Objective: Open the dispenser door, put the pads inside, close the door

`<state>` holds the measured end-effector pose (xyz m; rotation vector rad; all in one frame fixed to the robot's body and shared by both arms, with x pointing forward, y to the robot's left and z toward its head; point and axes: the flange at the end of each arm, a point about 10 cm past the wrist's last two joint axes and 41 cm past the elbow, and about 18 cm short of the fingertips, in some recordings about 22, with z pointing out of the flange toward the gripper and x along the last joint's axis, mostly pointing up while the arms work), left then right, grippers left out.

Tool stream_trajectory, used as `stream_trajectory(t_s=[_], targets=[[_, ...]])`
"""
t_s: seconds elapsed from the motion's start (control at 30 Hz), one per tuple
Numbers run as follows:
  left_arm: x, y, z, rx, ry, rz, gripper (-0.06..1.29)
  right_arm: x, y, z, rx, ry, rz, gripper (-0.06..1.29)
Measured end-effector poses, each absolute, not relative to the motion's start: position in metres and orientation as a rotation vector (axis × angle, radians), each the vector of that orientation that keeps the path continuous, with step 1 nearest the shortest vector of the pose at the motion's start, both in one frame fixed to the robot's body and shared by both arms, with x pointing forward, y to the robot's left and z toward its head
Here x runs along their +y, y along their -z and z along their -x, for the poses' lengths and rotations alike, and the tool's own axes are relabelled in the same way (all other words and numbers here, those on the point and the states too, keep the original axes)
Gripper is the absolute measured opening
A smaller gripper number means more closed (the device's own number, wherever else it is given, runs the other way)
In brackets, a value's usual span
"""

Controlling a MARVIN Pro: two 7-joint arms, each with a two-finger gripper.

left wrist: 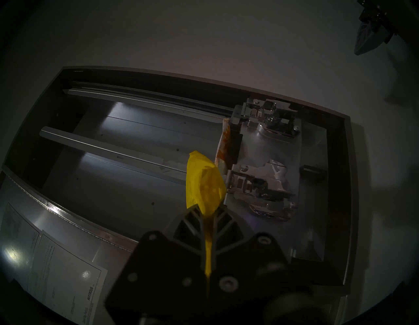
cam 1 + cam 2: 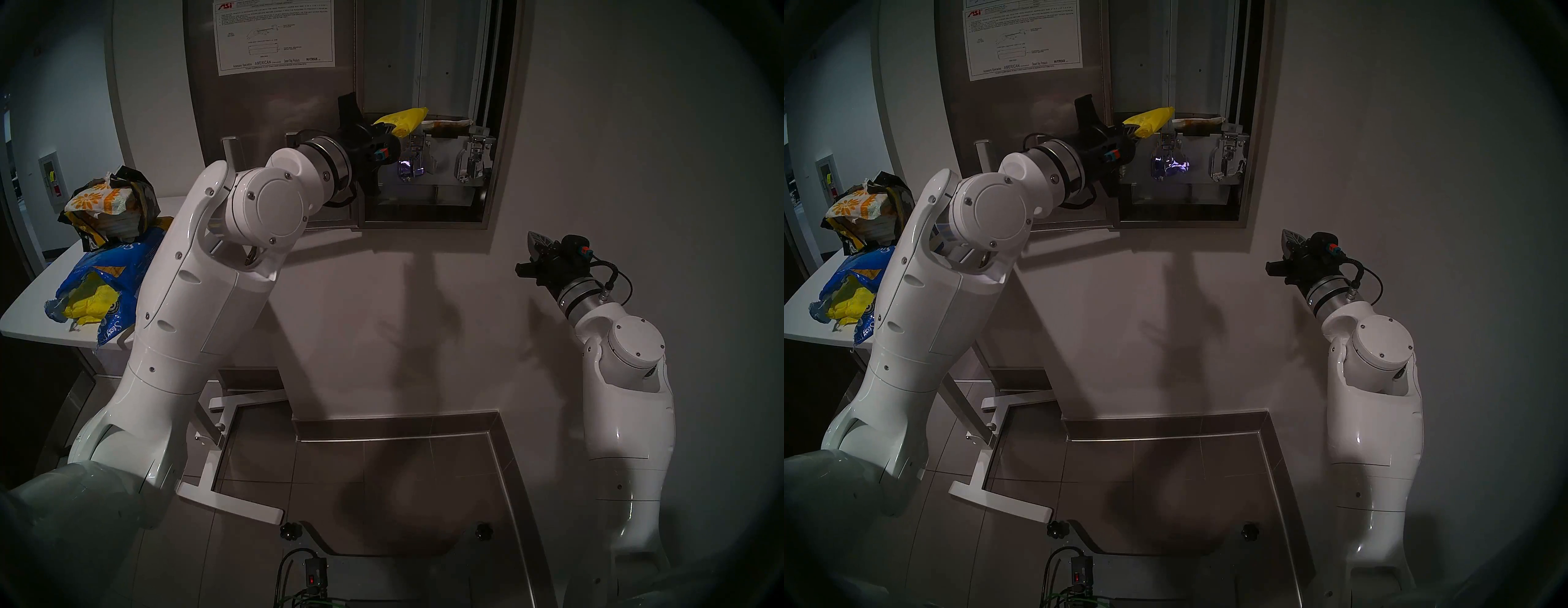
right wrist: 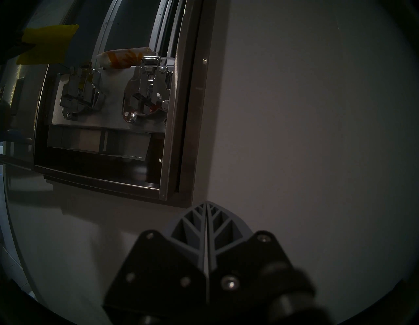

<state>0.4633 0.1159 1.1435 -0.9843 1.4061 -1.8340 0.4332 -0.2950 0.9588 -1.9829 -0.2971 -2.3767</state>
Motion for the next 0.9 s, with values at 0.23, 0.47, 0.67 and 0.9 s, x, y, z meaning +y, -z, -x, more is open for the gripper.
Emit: stream_trajectory(t_s=[0.23,0.47,0.67,0.9], targets=[[0.109,-1.15,-0.476,1.41,1.796,0.951,-0.02,-0.295,-0.958,-0.433,-0.296,2.376,1.984,-0.03],[0.104,-1.158,-0.487,1.412,1.751,0.918,-0.02,-0.295,-0.958,-0.434,-0.296,2.376,1.984,-0.03],[0.104,-1.161,-0.498,1.413,1.7,0.907,-0.02,-0.295,-0.959,-0.434,-0.295,2.376,1.984,-0.03],[0.106,-1.165,-0.513,1.416,1.623,0.898,-0.02,-0.296,-0.959,-0.434,-0.295,2.378,1.984,-0.03]])
